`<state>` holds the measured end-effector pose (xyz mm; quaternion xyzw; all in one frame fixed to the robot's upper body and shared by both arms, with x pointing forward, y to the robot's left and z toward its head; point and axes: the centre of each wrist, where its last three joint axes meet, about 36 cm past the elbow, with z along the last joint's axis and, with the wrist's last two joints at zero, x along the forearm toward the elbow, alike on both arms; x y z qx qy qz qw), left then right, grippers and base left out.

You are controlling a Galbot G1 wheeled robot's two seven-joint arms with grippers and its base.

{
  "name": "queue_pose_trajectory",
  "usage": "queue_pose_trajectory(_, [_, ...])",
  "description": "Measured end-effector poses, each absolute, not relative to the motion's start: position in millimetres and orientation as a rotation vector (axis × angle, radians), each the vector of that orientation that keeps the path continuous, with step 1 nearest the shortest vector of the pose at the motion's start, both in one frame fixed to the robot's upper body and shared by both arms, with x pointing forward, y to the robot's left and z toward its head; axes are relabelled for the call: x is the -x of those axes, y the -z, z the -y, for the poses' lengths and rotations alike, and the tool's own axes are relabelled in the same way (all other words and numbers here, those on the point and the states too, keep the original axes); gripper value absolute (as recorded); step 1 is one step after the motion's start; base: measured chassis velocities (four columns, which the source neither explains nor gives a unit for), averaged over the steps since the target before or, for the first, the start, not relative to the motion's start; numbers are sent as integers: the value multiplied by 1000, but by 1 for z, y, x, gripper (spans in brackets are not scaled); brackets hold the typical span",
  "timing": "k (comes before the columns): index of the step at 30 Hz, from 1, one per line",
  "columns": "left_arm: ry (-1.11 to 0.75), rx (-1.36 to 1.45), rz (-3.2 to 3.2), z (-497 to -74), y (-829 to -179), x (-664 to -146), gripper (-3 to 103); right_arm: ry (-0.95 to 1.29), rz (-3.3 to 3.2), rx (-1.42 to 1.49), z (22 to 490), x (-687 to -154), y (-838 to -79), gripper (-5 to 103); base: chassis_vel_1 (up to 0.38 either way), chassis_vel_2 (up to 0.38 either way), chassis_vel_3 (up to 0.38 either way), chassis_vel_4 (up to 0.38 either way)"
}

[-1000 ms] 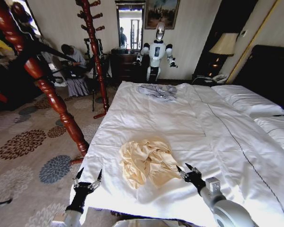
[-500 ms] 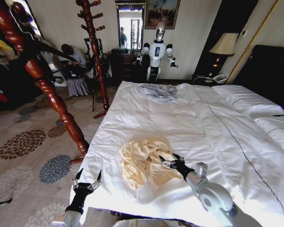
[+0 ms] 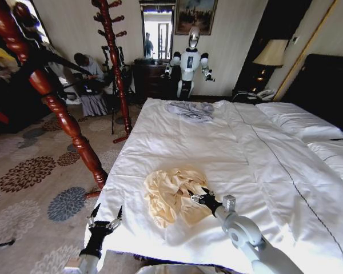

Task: Pick up the clothes from the bed and hang them on the clothes hanger.

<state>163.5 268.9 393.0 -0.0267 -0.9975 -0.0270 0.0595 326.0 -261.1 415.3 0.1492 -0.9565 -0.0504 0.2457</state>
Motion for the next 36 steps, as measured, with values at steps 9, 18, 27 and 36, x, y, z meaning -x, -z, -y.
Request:
queue_pose_trajectory(9, [71, 87, 3009, -267, -390, -162, 100, 134, 2596, -390, 257, -330, -405, 74, 0, 0, 0, 0])
queue_pose_trajectory(18, [84, 96, 3015, -267, -389, -163, 100, 145, 2596, -368, 258, -335, -404, 36, 0, 0, 0, 0])
queue_pose_trajectory(27, [86, 109, 3015, -265, -390, -162, 100, 145, 2603, -355, 258, -335, -404, 9, 0, 0, 0, 0])
queue_pose_trajectory(36, [71, 128, 3009, -261, -387, -160, 100, 148, 2626, -360, 259, -332, -410, -3, 0, 0, 0, 0])
